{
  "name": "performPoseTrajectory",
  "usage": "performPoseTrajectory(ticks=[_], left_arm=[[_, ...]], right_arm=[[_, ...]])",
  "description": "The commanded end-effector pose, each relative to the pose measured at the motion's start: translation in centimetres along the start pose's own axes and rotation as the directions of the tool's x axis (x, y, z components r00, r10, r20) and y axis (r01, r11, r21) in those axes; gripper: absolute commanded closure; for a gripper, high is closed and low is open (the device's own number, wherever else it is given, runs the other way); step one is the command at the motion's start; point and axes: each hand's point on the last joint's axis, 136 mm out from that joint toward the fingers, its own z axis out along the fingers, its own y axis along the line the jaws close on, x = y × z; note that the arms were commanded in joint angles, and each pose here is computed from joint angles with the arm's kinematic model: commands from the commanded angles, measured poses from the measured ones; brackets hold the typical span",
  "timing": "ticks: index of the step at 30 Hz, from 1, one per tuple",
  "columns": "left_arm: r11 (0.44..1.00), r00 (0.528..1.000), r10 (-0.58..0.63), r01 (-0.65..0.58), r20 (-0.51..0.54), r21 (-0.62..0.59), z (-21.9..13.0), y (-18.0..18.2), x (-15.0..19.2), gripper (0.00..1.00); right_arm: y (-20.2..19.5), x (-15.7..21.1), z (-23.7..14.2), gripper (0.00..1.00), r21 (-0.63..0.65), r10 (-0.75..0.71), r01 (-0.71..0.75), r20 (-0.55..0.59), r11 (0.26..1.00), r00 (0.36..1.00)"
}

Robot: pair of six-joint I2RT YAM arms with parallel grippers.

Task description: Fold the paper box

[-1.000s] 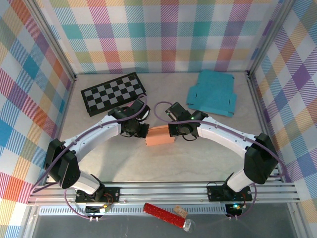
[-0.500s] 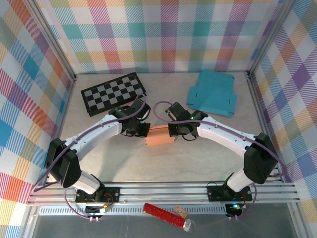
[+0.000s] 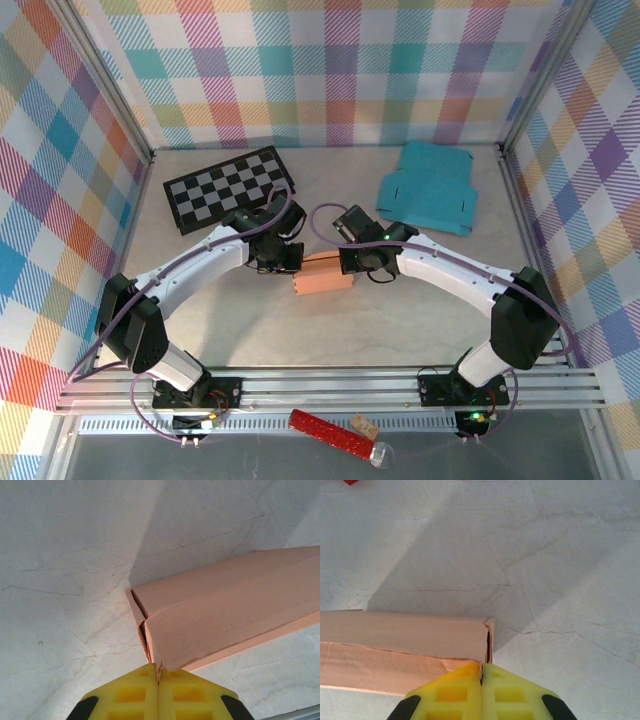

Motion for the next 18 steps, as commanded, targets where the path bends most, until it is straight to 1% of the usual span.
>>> performPoseTrajectory(ticks=[1, 13, 18], left_arm=[[0.998, 0.999, -0.039, 0.039, -0.014, 0.041, -0.3, -1.0, -0.4, 0.96], [0.999, 0.999, -0.033, 0.034, -0.014, 0.040, 0.6, -0.4, 0.4, 0.98], [0.999, 1.000, -0.008, 0.007, 0.007, 0.045, 0.9, 0.0, 0.7, 0.99]], right_arm=[[0.7, 0.1, 0.1, 1.00, -0.012, 0.000, -0.001, -0.019, 1.000, 1.000], [0.6, 0.4, 0.4, 1.00, -0.013, 0.001, -0.001, -0.024, 1.000, 1.000], [0.6, 0.6, 0.5, 1.00, -0.029, -0.010, 0.010, 0.004, 1.000, 1.000]])
